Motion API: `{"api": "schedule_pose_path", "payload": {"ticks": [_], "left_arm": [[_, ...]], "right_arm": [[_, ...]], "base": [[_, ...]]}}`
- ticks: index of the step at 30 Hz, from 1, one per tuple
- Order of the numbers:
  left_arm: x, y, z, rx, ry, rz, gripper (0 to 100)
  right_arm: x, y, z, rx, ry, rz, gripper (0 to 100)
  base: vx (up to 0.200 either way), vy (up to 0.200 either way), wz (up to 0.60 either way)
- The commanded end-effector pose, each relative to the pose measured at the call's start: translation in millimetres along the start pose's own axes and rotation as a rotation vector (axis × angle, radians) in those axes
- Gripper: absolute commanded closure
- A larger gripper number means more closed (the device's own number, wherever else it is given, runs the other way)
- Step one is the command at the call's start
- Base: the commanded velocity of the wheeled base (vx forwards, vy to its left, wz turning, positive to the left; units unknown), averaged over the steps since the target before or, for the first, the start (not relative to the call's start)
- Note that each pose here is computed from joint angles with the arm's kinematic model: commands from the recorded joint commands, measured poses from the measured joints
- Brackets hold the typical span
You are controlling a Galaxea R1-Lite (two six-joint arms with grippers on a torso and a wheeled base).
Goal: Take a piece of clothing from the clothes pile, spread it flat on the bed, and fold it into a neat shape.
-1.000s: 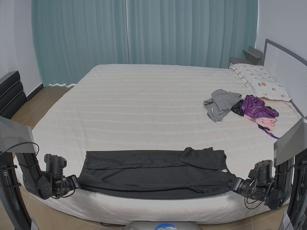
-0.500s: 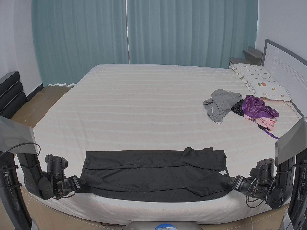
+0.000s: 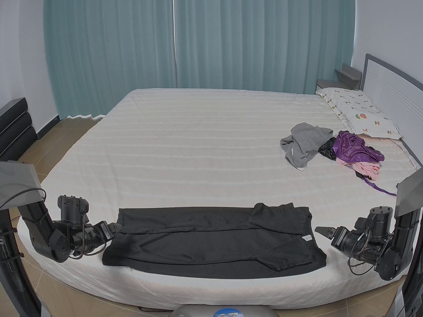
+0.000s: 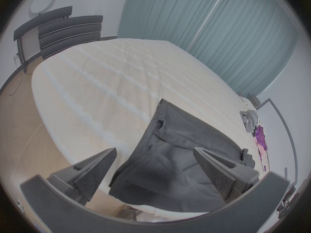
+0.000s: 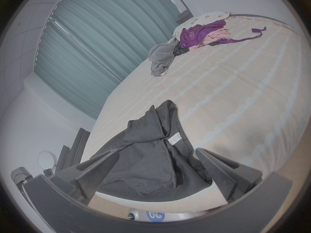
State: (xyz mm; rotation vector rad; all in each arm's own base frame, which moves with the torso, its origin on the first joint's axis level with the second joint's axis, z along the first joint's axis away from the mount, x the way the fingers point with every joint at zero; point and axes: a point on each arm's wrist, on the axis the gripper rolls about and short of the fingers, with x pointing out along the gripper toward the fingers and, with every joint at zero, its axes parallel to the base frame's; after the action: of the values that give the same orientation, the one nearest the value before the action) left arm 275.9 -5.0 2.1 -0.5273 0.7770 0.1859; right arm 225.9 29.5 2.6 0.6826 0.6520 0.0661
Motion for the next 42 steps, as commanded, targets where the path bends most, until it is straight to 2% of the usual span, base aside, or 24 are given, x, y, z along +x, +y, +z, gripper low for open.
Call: {"api": "schedule_pose_path", "payload": {"ticks": [1, 4, 9, 17, 18, 28, 35, 36, 38, 42], "left_arm": [[17.4, -14.4, 7.1, 0.028, 0.016, -0.034, 0], [31.7, -19.4, 0.6, 0.066, 0.06, -0.04, 0], [56.0, -21.6, -3.7, 0.078, 0.075, -0.035, 0], [55.4, -16.6, -10.7, 0.081, 0.08, -0.023, 0], [54.0, -15.9, -11.5, 0.081, 0.081, -0.02, 100], [33.8, -7.0, 3.8, 0.024, 0.02, 0.009, 100], [37.0, -8.8, 4.8, -0.008, 0.016, 0.005, 100], [37.3, -9.2, 5.5, -0.011, 0.013, 0.003, 100], [37.8, -8.7, 6.4, -0.013, 0.011, 0.004, 100], [41.1, -9.3, 8.4, -0.037, 0.004, 0.003, 100]], "right_arm": [[4.8, -5.1, 0.9, 0.013, 0.009, 0.003, 0], [5.7, -6.2, -0.2, 0.016, 0.016, -0.001, 0], [6.3, -6.8, -0.9, 0.017, 0.02, -0.002, 0], [9.0, -9.2, -3.6, 0.016, 0.035, -0.013, 0], [9.5, -9.8, -4.2, 0.017, 0.037, -0.015, 0], [24.9, -5.5, -5.1, -0.005, 0.039, 0.012, 0], [46.9, -4.8, -8.3, -0.094, 0.059, 0.049, 0], [51.0, -6.2, -7.5, -0.134, 0.089, 0.098, 0], [56.1, -8.6, -7.5, -0.144, 0.113, 0.133, 0], [70.3, -15.0, -6.9, -0.164, 0.114, 0.143, 0]], "base": [[0.0, 0.0, 0.0], [0.0, 0.0, 0.0], [0.0, 0.0, 0.0], [0.0, 0.0, 0.0], [0.0, 0.0, 0.0], [0.0, 0.0, 0.0], [0.0, 0.0, 0.0], [0.0, 0.0, 0.0], [0.0, 0.0, 0.0], [0.0, 0.0, 0.0]]}}
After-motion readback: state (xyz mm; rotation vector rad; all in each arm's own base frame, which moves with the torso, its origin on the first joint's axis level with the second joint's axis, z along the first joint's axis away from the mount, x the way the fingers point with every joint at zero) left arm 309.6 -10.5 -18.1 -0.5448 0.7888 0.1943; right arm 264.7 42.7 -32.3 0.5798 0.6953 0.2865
